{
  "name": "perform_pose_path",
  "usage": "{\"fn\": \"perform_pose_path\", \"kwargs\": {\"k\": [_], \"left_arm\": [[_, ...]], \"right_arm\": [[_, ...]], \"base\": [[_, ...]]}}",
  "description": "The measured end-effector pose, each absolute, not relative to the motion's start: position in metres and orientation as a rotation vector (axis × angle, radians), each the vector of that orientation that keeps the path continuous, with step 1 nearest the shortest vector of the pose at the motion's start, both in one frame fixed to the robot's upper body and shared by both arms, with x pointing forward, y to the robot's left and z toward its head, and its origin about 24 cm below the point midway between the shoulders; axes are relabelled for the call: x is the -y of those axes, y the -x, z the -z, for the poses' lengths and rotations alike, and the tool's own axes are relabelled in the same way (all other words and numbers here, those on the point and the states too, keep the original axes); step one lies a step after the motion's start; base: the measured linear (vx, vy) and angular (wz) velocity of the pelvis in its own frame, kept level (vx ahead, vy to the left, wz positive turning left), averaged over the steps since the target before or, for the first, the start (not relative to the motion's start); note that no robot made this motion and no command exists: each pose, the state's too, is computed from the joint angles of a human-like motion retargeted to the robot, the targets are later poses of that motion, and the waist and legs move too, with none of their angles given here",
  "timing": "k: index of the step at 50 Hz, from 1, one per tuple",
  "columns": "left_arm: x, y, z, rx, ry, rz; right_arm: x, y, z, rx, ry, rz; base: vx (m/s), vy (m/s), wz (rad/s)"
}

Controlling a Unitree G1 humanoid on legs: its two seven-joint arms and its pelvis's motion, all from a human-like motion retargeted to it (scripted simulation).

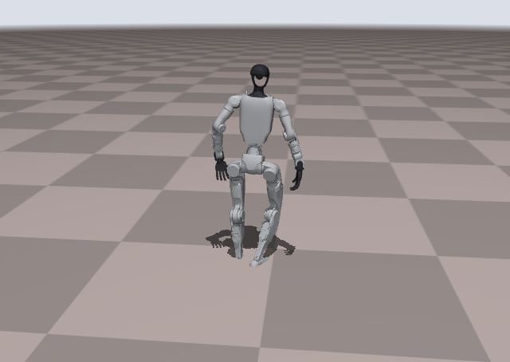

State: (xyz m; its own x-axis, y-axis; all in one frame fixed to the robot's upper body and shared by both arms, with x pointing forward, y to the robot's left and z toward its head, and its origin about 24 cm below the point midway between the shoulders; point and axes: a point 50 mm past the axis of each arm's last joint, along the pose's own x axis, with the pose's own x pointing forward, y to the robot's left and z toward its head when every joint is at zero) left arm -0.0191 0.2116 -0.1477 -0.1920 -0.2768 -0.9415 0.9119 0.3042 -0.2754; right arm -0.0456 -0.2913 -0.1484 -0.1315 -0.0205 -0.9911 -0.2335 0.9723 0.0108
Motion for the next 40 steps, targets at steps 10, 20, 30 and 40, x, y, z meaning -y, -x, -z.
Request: {"fn": "perform_pose_path", "kwargs": {"k": [10,20,30,40], "left_arm": [[-0.207,0.016,0.15,-1.324,-0.644,1.198],[-0.208,0.007,0.149,-1.284,-0.634,1.144],[-0.217,0.0,0.144,-1.264,-0.63,1.101],[-0.225,0.002,0.141,-1.279,-0.564,0.982]], "right_arm": [[0.289,0.045,0.149,-1.68,0.153,-0.192],[0.278,0.034,0.153,-1.638,0.163,-0.253],[0.267,0.026,0.156,-1.592,0.174,-0.327],[0.261,0.012,0.157,-1.506,0.178,-0.329]], "base": [[0.0,0.0,0.0],[0.0,0.0,0.0],[0.0,0.0,0.0],[0.0,0.0,0.0]]}}
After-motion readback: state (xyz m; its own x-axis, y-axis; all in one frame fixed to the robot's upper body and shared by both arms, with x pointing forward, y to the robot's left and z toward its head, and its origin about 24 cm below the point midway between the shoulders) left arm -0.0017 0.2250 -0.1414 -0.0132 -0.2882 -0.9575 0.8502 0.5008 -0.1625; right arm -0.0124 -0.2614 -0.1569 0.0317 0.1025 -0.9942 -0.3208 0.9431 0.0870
